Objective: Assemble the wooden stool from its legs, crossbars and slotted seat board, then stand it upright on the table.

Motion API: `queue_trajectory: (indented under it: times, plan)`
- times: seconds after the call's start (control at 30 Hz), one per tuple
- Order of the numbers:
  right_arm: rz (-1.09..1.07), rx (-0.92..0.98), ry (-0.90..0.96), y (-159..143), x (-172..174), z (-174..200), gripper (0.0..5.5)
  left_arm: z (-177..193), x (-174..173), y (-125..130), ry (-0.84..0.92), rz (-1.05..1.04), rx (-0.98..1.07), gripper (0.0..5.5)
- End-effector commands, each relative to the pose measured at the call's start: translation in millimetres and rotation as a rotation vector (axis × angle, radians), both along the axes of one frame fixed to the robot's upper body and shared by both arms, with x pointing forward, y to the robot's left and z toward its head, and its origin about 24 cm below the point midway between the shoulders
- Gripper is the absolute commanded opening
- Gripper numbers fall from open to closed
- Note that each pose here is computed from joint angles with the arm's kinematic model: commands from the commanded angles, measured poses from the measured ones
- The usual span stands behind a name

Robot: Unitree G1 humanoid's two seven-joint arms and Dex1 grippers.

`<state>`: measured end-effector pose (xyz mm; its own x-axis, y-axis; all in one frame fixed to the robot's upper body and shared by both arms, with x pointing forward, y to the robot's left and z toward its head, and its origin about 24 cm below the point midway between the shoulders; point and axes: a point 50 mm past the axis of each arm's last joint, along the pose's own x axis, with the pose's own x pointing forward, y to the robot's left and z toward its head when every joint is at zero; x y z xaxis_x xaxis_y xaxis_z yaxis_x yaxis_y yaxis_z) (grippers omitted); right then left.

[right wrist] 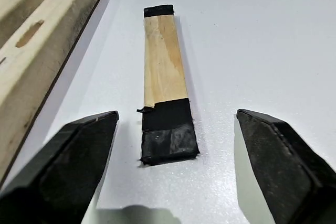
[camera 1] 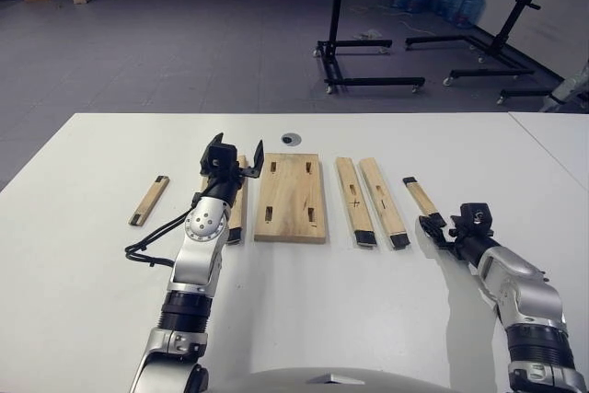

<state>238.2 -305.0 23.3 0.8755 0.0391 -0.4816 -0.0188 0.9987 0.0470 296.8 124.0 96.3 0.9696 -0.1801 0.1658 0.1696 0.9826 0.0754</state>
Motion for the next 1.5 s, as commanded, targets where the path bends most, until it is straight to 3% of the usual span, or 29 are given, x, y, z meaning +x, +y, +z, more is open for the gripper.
queue_trajectory:
  times: [0.03, 0.47, 0.6, 0.7, 0.93, 1.0, 1.03, 1.1, 1.17, 1.33, 1.5]
  plan:
    - [0.018, -0.005, 0.17, -4, -13, -23, 3.44, 2, 3, 0, -0.008, -0.009, 0.008, 4.53]
    - [0.129, -0.055, 0.264, -3, -15, -32, 1.32, -1, 6, 1, 0.002, 0.01, 0.022, 4.53]
    - [0.147, -0.041, 0.235, 2, -9, -27, 1.3, -2, 8, 0, 0.005, 0.008, 0.017, 4.53]
    - [0.173, 0.017, 0.11, 14, 7, -9, 1.3, 0, 12, 2, 0.007, 0.007, -0.015, 4.53]
    - [0.346, 0.079, -0.448, 69, 54, 104, 1.3, 9, 27, 1, 0.037, -0.045, -0.103, 4.53]
    - [0.398, 0.068, -0.541, 84, 56, 126, 1.3, 9, 29, -2, 0.099, -0.113, -0.219, 4.53]
    - [0.444, 0.042, -0.574, 94, 56, 132, 1.3, 10, 30, -3, 0.163, -0.182, -0.452, 4.53]
    - [0.59, -0.05, -0.591, 119, 55, 130, 1.3, 17, 24, -9, 0.21, -0.369, -0.767, 4.53]
    - [0.744, -0.141, -0.573, 144, 53, 116, 1.3, 28, 14, -18, 0.212, -0.566, -0.906, 4.53]
    - [0.878, -0.142, -0.597, 177, 47, 103, 1.3, 39, -5, -31, 0.28, -0.833, -0.946, 4.53]
    - [0.901, -0.15, -0.59, 183, 45, 96, 1.3, 37, 2, -26, 0.303, -0.787, -0.936, 4.53]
